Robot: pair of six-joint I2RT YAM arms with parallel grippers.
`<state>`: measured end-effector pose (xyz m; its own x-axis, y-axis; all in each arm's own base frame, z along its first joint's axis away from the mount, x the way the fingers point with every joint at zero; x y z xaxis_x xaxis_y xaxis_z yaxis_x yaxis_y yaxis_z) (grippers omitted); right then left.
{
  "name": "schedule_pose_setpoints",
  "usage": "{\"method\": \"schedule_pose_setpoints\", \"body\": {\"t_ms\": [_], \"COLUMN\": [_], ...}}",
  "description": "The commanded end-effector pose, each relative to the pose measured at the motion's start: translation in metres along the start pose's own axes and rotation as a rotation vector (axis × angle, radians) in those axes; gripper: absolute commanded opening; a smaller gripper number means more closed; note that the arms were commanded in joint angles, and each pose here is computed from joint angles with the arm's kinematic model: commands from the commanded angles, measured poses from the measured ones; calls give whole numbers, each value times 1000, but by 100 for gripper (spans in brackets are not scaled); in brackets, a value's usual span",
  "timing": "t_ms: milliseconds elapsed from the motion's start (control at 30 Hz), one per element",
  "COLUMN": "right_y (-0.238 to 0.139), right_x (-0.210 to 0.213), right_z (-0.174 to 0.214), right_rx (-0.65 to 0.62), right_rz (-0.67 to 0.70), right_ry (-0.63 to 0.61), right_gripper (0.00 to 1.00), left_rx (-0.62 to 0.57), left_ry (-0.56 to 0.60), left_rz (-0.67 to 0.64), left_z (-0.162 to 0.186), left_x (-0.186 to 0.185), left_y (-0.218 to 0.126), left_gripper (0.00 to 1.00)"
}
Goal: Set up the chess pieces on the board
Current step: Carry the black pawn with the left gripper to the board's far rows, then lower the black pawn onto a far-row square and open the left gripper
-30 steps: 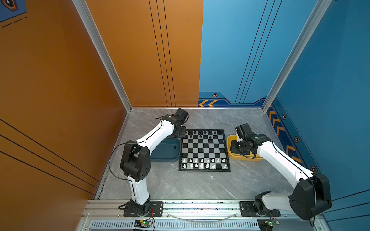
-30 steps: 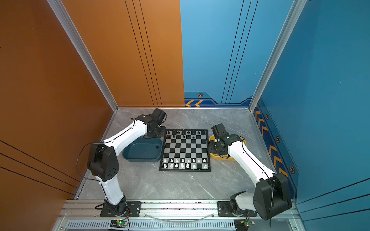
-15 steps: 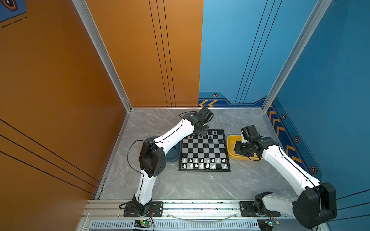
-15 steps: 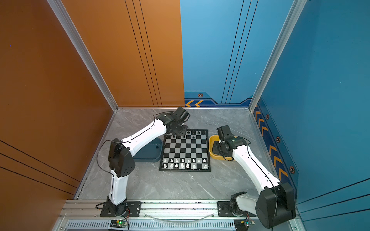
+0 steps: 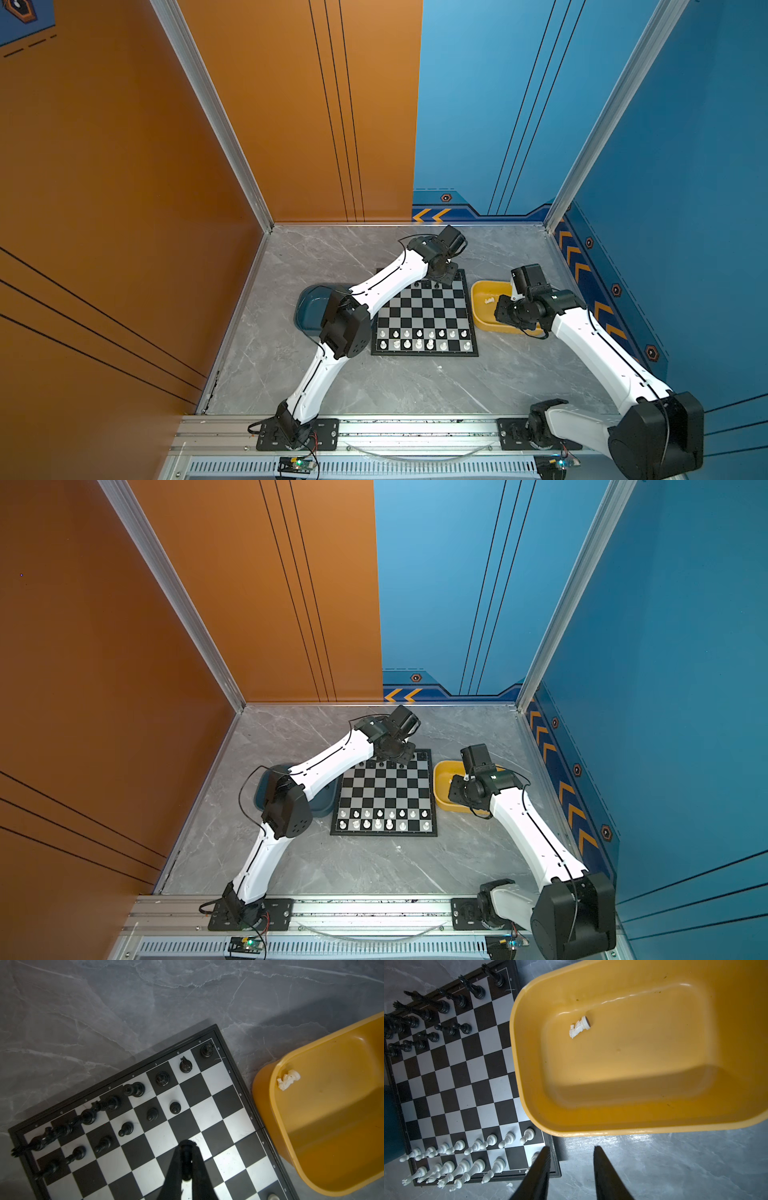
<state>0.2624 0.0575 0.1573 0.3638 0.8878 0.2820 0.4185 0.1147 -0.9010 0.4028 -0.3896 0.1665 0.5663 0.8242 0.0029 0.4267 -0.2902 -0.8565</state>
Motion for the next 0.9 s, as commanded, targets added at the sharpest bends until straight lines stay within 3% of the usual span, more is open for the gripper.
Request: {"method": "schedule_pose_setpoints", "body": {"t_ms": [0, 867], "right_y": [-1, 2], "right_x": [-6, -14], "right_z": [6, 7], "right_rx": [20, 33], "right_rz": [2, 6], "right_ry": [-12, 9], "right_gripper": [38, 38], "left_rx": [23, 36], "left_ry": [28, 30], "left_rz": [48, 2], "left_z": [2, 9], "left_x": [-17, -15], "left_y": [14, 72], "left_gripper": [0, 0]}}
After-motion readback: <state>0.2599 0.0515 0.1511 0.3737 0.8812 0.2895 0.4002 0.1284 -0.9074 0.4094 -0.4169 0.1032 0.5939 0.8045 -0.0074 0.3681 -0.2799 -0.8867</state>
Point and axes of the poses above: each gripper's point midway between its finger pads, its own y axis out along the fingers, its own x axis along the line the jaws close on, z = x × y, the point moved 3 cm from there along -y, back along the fingers, and after that the axes turned 9 degrees about y, right-handed, at the moved point
